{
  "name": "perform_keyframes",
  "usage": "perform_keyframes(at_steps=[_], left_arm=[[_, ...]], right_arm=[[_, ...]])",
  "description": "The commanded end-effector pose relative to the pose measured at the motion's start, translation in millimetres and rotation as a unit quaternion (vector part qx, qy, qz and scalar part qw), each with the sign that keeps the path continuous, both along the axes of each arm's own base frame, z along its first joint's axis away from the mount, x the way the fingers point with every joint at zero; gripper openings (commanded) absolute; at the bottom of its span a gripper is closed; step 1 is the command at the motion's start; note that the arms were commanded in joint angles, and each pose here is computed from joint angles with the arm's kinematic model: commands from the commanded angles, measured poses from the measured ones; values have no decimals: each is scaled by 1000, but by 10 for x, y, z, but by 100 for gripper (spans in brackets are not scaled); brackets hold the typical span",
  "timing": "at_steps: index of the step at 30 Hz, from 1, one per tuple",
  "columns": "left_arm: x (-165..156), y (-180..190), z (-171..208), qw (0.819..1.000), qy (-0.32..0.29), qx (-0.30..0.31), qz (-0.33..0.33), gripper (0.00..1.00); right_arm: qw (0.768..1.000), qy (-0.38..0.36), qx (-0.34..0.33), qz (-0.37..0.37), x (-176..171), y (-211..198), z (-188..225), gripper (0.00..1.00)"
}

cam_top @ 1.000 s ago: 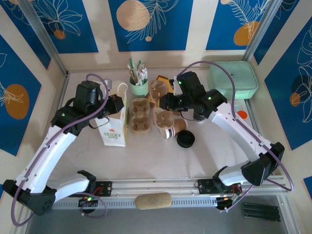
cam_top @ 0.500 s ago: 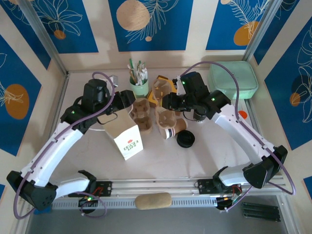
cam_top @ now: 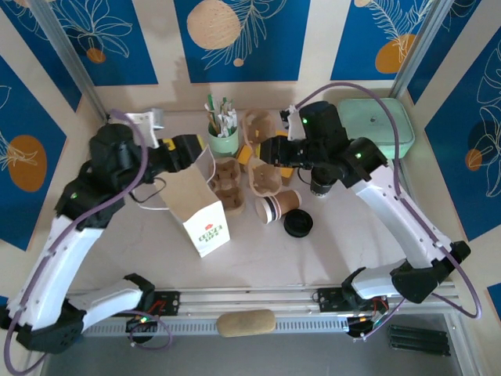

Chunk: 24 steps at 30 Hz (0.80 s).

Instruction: Pack the takeout coffee

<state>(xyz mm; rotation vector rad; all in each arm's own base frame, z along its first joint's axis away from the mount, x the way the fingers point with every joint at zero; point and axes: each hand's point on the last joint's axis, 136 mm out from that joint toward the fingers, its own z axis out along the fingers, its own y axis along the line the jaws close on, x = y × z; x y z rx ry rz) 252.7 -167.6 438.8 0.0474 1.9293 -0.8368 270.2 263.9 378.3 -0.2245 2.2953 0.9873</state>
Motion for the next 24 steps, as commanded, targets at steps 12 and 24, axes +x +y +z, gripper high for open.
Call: perform_keyframes(at_steps=[12, 24], left_arm=[[-404, 1256, -950, 958, 45, 166, 230, 71], [-322, 1342, -1294, 947, 59, 200, 246, 40]], right_arm=[[984, -85, 4, 159, -392, 1209, 768, 26], [978, -45, -29, 204, -424, 1839, 299, 26]])
